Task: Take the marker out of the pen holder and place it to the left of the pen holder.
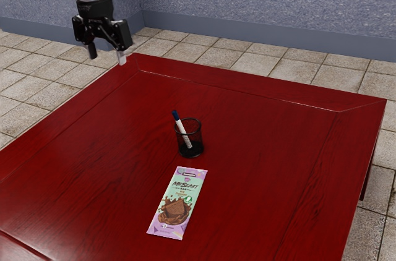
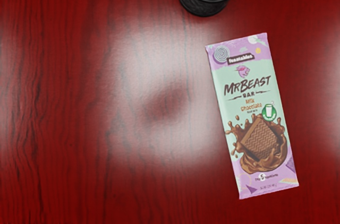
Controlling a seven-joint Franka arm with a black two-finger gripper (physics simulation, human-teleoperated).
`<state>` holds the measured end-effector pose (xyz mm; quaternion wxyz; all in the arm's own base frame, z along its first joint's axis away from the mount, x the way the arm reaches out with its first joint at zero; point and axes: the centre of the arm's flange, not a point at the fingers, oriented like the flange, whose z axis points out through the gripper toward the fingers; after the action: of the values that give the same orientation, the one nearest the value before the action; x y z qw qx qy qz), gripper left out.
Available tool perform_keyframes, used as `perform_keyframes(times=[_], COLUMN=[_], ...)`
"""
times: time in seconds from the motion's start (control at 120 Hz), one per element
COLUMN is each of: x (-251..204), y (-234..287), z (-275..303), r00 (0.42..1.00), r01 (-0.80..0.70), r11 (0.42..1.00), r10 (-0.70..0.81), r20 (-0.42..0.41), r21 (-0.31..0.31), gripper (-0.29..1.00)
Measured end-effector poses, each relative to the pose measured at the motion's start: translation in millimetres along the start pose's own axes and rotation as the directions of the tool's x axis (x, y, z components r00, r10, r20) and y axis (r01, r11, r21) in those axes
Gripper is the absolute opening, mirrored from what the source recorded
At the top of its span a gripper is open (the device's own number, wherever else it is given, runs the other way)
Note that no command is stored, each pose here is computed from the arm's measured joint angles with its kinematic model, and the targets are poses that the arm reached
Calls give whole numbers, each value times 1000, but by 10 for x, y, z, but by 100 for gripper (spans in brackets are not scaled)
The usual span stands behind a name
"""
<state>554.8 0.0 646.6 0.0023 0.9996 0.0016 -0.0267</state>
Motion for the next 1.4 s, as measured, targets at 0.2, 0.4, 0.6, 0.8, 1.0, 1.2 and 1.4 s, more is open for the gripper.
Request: perform_keyframes(times=[0.2, 0.4, 0.6, 0.8, 1.0, 1.2, 1.4], x=[-338, -649, -7, 665, 1091, 1337, 1556], y=[-199, -157, -86, 36, 376, 145, 29], z=[431, 1519, 1988, 2172, 2359, 2776, 2713], r00=[997, 990, 996, 998, 996, 986, 962], r01=[40, 39, 40, 48, 48, 99, 109], r11=[999, 999, 999, 998, 997, 993, 990], r10=[-40, -38, -38, -49, -53, -107, -128], r20=[63, 137, 80, -36, -76, -130, -242], r21=[-2, -6, -22, -29, -58, -65, -91], gripper=[70, 70, 70, 70, 70, 70, 63])
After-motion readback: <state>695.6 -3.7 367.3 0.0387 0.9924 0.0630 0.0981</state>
